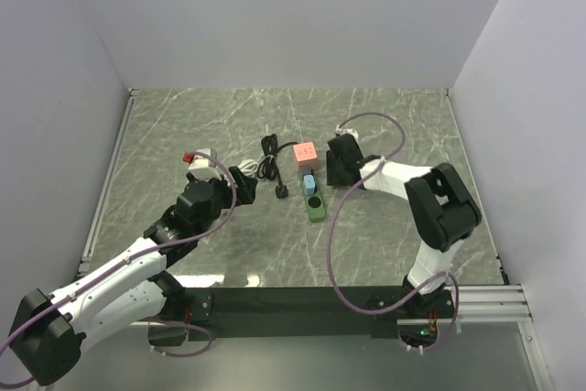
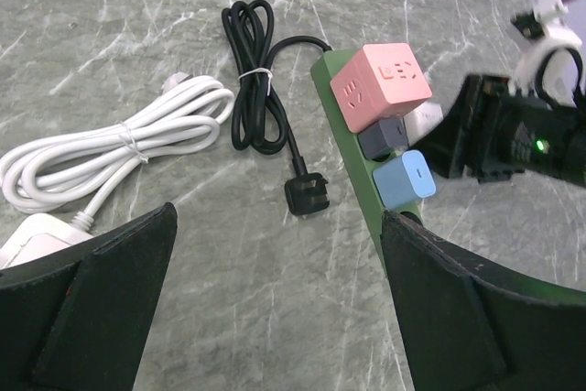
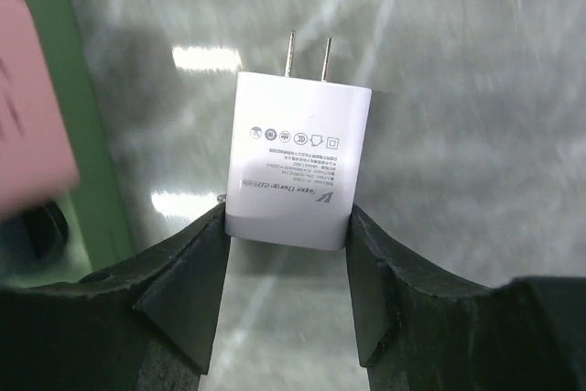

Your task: Insert the plug

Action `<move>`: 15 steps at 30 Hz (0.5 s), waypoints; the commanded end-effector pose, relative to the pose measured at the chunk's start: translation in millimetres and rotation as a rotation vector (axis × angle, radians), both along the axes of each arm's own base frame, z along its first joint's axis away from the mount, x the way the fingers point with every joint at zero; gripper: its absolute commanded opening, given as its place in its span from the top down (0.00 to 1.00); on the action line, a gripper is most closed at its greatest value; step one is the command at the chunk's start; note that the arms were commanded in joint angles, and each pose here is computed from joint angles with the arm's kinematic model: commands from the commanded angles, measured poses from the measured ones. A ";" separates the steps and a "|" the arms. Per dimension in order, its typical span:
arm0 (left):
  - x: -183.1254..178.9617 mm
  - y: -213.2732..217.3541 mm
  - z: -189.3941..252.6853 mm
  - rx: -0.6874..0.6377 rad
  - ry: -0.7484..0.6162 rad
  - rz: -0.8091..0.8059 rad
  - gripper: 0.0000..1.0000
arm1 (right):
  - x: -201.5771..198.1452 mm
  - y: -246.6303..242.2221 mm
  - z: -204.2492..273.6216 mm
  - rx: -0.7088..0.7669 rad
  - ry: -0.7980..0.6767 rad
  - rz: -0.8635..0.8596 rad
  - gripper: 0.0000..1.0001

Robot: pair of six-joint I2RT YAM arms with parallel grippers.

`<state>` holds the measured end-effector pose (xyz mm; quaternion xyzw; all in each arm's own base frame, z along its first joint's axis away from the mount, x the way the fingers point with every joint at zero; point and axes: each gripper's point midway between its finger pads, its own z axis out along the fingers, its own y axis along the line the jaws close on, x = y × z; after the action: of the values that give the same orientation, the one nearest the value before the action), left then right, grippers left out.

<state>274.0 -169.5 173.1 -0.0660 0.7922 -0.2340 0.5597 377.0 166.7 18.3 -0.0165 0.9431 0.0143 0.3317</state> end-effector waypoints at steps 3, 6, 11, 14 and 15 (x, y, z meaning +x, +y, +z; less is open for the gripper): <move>3.0 -13.2 7.1 -0.016 -0.033 -0.060 0.01 | -32.4 4.3 33.6 0.085 -0.072 0.101 0.73; 4.1 -28.4 4.0 -0.019 -0.021 -0.125 0.01 | -59.5 12.2 44.4 0.070 -0.078 0.188 0.74; -2.4 -61.3 10.0 -0.040 -0.017 -0.298 0.01 | -106.1 59.5 85.3 0.205 -0.157 0.430 0.75; -16.6 -78.5 13.3 -0.080 -0.023 -0.422 0.01 | -124.6 72.9 110.7 0.233 -0.201 0.546 0.75; -21.2 -81.4 16.7 -0.095 -0.032 -0.450 0.01 | -131.4 75.8 115.7 0.243 -0.203 0.578 0.75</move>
<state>260.8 -221.8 141.8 0.0360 0.8196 -0.3062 0.4828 259.0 230.2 107.2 -0.1961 0.8820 0.1818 0.3881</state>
